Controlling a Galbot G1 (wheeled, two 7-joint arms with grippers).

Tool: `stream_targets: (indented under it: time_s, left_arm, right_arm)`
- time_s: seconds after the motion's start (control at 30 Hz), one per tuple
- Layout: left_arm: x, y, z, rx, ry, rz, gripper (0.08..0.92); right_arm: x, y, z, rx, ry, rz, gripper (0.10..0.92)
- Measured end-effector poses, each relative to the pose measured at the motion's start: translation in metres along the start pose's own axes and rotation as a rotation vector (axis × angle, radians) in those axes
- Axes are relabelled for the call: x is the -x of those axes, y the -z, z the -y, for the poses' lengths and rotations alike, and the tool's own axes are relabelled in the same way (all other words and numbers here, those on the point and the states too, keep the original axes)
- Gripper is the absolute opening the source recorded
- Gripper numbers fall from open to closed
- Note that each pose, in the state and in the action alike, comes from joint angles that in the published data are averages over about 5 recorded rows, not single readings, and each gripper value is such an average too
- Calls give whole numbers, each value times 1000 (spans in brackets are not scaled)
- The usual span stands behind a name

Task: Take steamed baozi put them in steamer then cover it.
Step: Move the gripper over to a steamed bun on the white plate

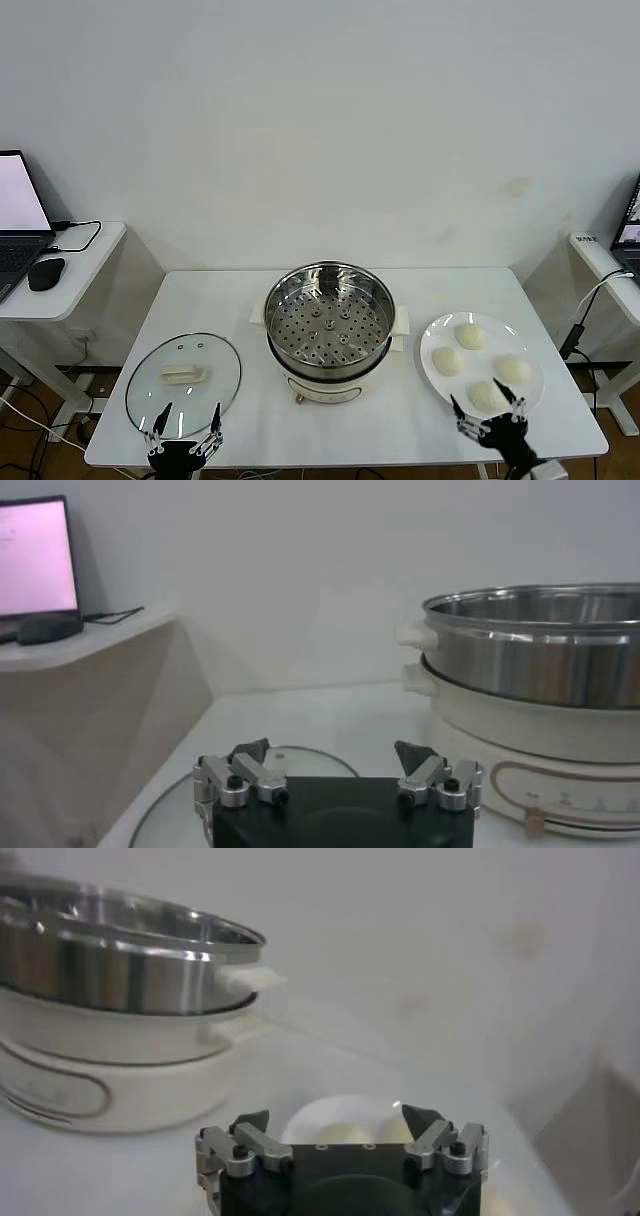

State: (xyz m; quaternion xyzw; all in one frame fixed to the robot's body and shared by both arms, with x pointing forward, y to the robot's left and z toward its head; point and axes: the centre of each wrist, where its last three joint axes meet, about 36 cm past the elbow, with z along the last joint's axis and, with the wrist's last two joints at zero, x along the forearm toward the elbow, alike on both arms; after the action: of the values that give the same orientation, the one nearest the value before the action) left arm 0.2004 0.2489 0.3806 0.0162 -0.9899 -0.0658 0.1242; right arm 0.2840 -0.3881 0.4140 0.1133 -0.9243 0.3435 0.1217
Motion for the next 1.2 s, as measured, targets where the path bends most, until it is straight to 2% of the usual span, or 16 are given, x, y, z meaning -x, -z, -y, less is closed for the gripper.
stream_targets:
  time_s: [0.37, 0.63, 0.93, 1.2]
  left_arm:
    - [5, 0, -4, 49, 12, -5, 823]
    - [9, 2, -7, 73, 26, 5, 823]
    - [9, 1, -10, 91, 37, 1, 823]
    - [10, 2, -12, 93, 49, 4, 823]
  right_arm:
    - [59, 10, 99, -430, 147, -68, 823]
    - [116, 27, 159, -597, 325, -134, 823]
    - [178, 39, 187, -667, 558, -192, 823]
    - [231, 50, 193, -722, 707, -234, 823]
